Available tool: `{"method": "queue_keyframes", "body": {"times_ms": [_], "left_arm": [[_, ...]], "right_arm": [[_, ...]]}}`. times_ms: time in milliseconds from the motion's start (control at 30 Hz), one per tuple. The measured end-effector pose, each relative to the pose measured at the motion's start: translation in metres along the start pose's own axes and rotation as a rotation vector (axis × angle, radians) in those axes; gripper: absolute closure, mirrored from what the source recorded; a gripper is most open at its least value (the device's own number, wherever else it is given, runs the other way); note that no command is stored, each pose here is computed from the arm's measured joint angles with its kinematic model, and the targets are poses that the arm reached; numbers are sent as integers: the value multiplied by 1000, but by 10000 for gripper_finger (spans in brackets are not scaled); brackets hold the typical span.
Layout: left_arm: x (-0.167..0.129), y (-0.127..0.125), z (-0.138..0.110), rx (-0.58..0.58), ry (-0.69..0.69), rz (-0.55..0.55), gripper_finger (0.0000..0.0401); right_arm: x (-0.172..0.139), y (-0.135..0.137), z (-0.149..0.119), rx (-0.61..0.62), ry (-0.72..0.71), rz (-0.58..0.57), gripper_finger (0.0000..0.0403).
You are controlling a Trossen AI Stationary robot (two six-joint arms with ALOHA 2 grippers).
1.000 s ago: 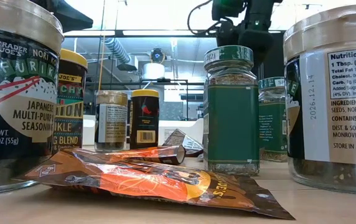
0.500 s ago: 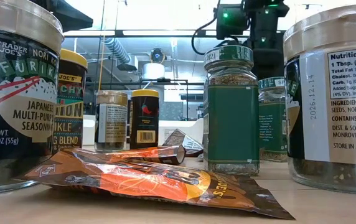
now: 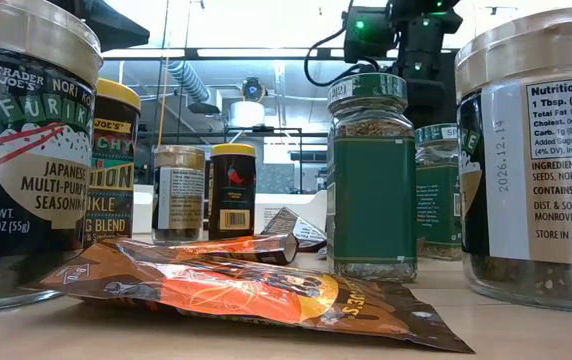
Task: Sort spices by type
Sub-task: Put the right yellow seasoning bottle into the top black bin
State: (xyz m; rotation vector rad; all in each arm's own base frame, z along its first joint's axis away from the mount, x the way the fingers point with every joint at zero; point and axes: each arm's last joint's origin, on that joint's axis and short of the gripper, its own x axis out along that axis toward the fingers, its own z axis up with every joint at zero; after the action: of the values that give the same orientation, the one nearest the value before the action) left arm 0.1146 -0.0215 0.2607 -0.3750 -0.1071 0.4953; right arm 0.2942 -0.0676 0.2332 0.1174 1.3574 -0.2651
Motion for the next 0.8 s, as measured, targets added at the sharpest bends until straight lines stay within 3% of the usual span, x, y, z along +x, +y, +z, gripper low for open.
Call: {"method": "queue_keyframes", "body": {"times_ms": [233, 567, 800], "left_arm": [[0, 0, 0, 1, 0, 0, 360], [0, 0, 0, 2, 0, 0, 360], [0, 0, 0, 2, 0, 0, 360]], "right_arm": [[18, 2, -12, 35, 43, 17, 35], [19, 1, -12, 24, 39, 5, 101], [19, 0, -12, 0, 36, -29, 97]]}}
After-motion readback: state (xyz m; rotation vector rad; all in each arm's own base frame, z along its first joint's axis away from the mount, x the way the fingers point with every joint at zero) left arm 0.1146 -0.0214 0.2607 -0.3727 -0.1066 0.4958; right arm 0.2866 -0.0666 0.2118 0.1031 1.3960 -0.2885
